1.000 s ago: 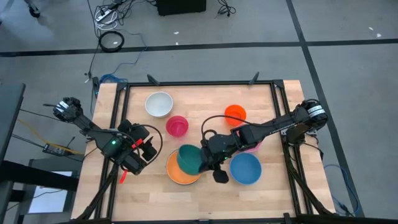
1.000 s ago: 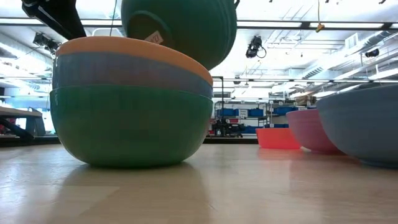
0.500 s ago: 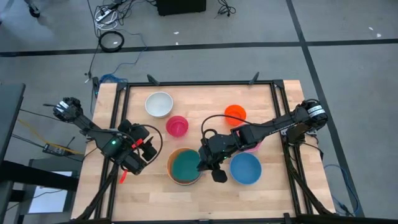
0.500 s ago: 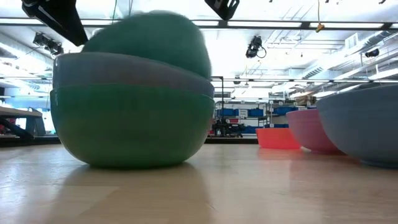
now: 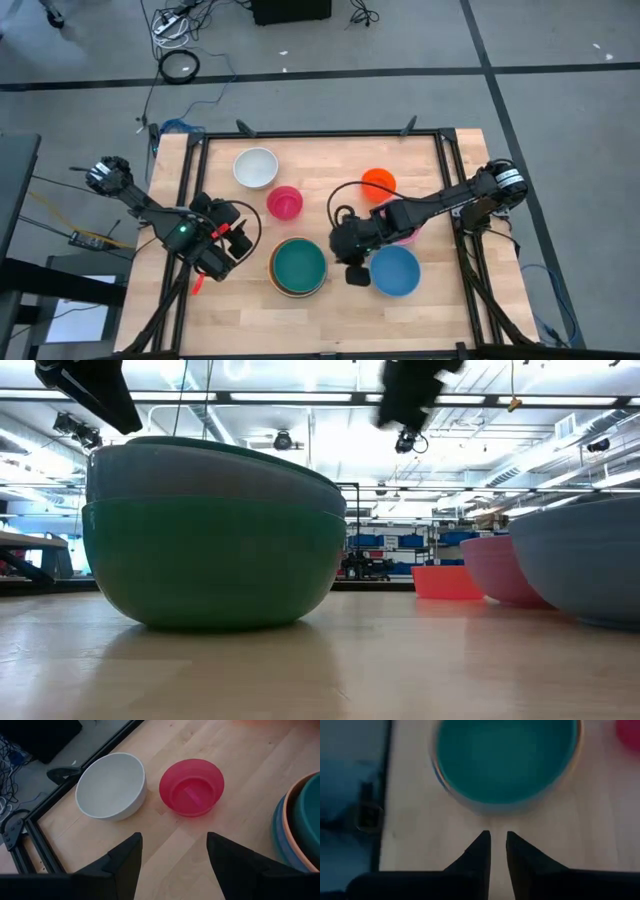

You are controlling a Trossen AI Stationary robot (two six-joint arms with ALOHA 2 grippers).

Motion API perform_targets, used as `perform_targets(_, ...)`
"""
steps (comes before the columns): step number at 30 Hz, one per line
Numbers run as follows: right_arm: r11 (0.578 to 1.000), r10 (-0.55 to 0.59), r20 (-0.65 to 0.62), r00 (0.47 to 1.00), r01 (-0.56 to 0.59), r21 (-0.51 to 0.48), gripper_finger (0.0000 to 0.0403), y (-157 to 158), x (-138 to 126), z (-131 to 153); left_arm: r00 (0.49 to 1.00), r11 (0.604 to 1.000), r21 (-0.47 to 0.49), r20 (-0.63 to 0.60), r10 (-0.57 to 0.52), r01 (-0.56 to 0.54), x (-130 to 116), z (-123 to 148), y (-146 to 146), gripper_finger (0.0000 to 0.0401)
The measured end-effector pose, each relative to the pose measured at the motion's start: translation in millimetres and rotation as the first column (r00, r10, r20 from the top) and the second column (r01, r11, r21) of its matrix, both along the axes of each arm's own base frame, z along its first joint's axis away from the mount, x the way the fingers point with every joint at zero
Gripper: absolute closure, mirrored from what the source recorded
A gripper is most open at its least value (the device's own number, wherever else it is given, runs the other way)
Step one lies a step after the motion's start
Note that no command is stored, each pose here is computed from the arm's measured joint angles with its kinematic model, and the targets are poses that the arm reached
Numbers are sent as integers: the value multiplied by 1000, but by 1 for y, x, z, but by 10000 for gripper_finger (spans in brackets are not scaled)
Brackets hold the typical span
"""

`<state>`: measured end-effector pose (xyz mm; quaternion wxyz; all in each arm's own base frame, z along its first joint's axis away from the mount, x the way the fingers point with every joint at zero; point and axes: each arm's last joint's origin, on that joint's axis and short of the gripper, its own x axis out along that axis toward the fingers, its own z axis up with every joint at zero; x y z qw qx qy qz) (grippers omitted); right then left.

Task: Nest bowls inside each other
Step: Stack the blue bowl on top of the the dark green bowl

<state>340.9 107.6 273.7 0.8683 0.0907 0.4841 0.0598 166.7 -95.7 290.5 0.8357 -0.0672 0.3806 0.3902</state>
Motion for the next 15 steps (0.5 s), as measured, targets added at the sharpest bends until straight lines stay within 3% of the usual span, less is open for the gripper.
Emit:
perform_targets(7,994,-110,-247,963,103,-43,330,18,-30,-10,1000,1000,0,0,0,0,0,0,0,172)
perform_targets(15,975,-187,-344,920,216,47,250,43,-47,-8,1000,1000,2,-2,-1,1,0,0,0,172)
